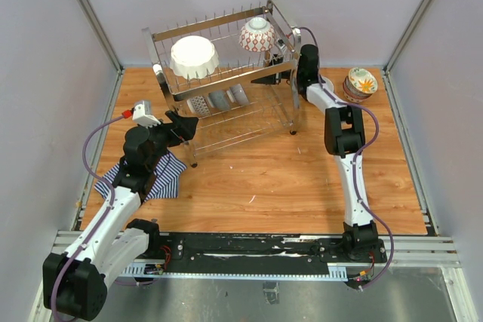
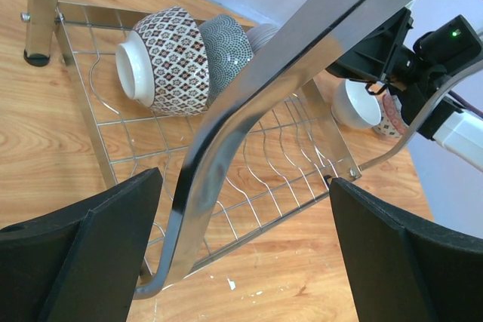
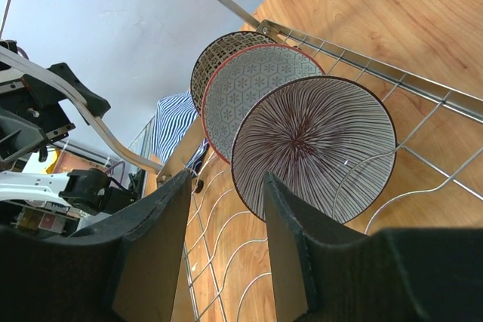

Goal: Unload the bowls from the dish rack
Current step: Pick up the bowl from the dish rack.

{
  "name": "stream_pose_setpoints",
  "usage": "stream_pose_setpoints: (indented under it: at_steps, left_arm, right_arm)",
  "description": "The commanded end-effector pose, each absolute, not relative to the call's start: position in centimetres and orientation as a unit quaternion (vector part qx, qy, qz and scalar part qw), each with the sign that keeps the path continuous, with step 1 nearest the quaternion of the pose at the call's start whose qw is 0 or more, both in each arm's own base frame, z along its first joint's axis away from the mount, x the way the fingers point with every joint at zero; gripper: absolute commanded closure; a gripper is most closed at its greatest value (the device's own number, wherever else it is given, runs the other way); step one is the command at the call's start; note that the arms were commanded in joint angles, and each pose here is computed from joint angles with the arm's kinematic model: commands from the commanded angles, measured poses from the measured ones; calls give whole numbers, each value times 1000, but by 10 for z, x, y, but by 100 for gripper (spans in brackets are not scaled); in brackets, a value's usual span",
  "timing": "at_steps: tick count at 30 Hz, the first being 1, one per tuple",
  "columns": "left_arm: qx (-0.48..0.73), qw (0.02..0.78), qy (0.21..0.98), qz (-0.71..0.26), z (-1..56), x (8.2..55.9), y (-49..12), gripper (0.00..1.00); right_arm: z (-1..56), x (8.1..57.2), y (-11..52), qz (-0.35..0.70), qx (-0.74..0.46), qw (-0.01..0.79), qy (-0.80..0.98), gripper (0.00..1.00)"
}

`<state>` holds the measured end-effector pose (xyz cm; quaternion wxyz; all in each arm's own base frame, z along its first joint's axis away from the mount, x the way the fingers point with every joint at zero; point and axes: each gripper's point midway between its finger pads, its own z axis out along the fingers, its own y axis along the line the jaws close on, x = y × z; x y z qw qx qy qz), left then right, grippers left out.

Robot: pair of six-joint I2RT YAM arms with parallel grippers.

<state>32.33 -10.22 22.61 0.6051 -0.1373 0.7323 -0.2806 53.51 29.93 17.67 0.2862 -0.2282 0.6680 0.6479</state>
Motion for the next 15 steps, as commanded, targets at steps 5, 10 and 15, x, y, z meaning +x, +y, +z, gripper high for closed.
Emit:
stream_pose_setpoints:
  at_steps: [5, 10, 15]
  left_arm:
    - [-128, 617, 721, -287, 233, 325, -106, 2]
    - [-128, 618, 721, -287, 233, 324, -105, 2]
    - [-128, 618, 720, -287, 234, 324, -105, 2]
  right_arm:
    - [160, 516, 325, 660, -254, 258, 658, 56]
    - [158, 514, 328, 662, -255, 252, 658, 56]
    - [157, 513, 330, 663, -257, 249, 658, 56]
